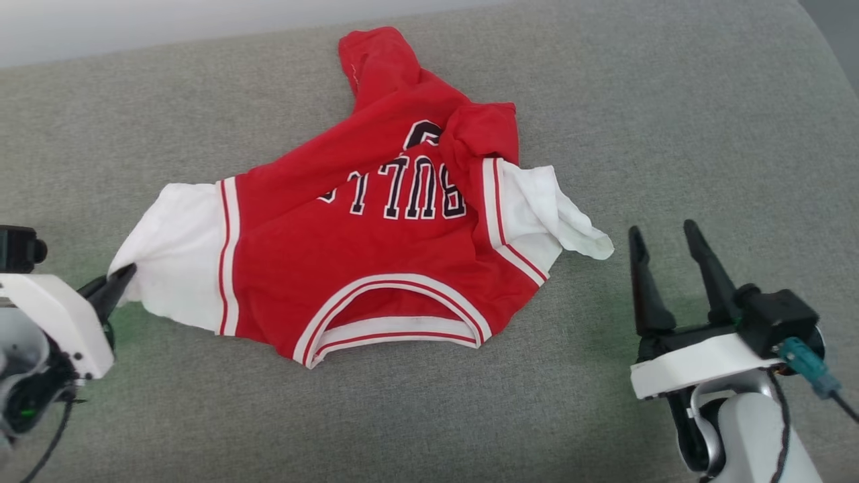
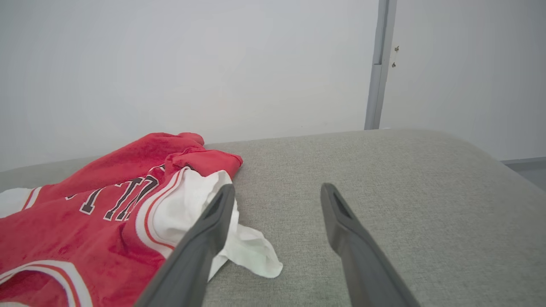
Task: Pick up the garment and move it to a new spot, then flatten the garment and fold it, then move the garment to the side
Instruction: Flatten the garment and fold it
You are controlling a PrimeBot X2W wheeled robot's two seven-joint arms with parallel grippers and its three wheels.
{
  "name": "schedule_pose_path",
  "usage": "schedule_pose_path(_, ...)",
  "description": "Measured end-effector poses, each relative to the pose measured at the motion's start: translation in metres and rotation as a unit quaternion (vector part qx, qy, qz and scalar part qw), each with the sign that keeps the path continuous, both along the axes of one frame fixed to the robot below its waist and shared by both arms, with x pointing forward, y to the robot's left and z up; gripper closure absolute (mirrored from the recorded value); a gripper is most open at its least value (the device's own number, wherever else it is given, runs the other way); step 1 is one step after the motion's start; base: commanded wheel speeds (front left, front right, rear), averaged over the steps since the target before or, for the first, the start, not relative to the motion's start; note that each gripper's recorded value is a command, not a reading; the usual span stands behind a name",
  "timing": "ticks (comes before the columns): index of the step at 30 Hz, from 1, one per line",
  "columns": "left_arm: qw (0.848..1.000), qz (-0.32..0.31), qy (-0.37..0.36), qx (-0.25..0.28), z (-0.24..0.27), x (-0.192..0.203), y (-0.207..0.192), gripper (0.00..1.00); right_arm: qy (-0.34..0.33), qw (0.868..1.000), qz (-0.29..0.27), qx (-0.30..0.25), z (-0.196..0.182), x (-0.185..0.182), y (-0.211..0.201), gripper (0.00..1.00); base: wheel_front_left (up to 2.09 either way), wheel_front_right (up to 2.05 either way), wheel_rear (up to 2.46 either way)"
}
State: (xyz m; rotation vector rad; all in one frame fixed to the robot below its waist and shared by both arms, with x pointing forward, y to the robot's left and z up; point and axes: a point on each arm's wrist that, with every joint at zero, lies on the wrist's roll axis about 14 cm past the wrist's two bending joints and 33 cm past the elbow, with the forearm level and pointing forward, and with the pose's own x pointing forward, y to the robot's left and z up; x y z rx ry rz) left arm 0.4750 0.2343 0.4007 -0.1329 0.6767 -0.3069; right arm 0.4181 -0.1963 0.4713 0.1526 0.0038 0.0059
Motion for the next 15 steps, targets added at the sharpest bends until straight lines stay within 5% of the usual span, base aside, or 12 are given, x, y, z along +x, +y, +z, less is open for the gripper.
schedule_pose_path(1, 1.0, 0.001, -0.01, -0.002, 0.002, 0.001, -0.002, 0.58, 0.002, 1.0, 0.005, -0.005, -0.001, 0.0, 0.003, 0.0, 0.0, 0.0, 0.0)
schedule_pose_path(2, 1.0, 0.004, -0.019, -0.007, 0.003, 0.001, -0.003, 0.0, 0.004, 1.0, 0.011, -0.009, -0.002, 0.0, 0.006, 0.0, 0.0, 0.0, 0.0)
schedule_pose_path(15, 0.994, 0.048, -0.096, 0.008, 0.0, -0.018, 0.002, 0.0, 0.086, 0.982, 0.109, -0.129, -0.033, 0.011, 0.035, 0.0, 0.0, 0.0, 0.0)
